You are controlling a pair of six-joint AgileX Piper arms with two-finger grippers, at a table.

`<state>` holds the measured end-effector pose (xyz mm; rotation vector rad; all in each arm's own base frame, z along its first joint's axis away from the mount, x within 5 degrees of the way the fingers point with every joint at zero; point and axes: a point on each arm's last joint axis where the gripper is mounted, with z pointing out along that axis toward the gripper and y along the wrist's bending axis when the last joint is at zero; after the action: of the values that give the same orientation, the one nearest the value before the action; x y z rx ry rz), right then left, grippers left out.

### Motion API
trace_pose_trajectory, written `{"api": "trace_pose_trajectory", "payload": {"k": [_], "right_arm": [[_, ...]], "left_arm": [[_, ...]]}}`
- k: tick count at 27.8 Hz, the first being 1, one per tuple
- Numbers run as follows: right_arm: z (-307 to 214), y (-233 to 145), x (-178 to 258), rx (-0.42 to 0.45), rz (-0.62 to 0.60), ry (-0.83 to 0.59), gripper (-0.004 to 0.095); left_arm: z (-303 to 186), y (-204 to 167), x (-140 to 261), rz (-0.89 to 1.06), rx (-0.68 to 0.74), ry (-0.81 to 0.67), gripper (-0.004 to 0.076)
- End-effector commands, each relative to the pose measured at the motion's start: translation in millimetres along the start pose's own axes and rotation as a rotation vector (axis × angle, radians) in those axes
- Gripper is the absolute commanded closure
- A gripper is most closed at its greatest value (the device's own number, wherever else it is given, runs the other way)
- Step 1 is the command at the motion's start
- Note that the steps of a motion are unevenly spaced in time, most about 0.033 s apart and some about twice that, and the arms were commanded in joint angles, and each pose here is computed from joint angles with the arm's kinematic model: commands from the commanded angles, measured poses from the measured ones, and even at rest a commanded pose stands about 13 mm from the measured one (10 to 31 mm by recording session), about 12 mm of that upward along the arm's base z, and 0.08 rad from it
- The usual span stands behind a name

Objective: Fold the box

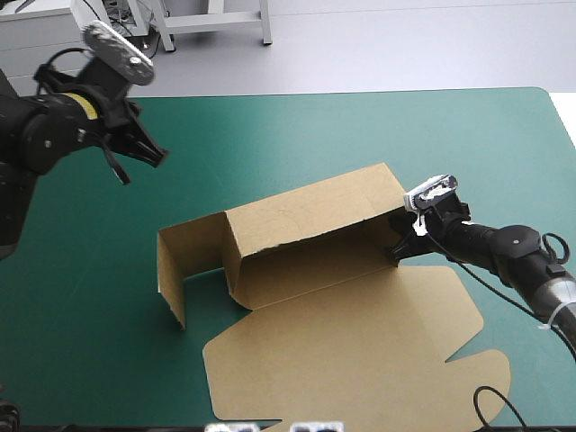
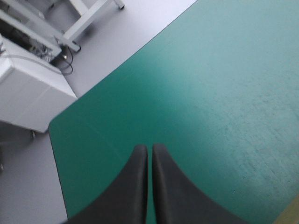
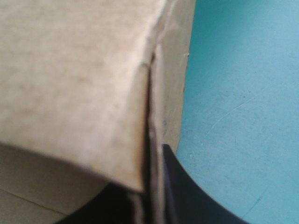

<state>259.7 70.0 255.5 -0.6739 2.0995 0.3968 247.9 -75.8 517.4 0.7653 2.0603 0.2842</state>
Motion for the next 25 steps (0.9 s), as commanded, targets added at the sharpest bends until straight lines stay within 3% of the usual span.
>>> {"api": "trace_pose_trajectory", "payload": {"k": [1, 5, 8, 18, 25], "right_arm": [[-6, 6, -10, -0.041, 0.001, -0.039, 0.0923], [-7, 6, -11, -0.040, 0.000, -0.041, 0.0923], [-7, 6, -11, -0.040, -0.002, -0.042, 0.0923], [-19, 9, -15, -0.023, -0.042, -0.056, 0.0923], [-38, 13, -24, -0.003, -0.047, -0.033, 0.0923]], "left_arm": [[-14, 28, 21, -0.175, 0.001, 0.017, 0.0717], [1, 41, 47, -0.312, 0.056, 0.074, 0.0728], [23, 29, 78, -0.322, 0.111, 0.148, 0.0731], [14, -4, 122, -0.331, 0.038, 0.091, 0.0731], [12, -4, 122, -0.331, 0.014, 0.055, 0.0731]]}}
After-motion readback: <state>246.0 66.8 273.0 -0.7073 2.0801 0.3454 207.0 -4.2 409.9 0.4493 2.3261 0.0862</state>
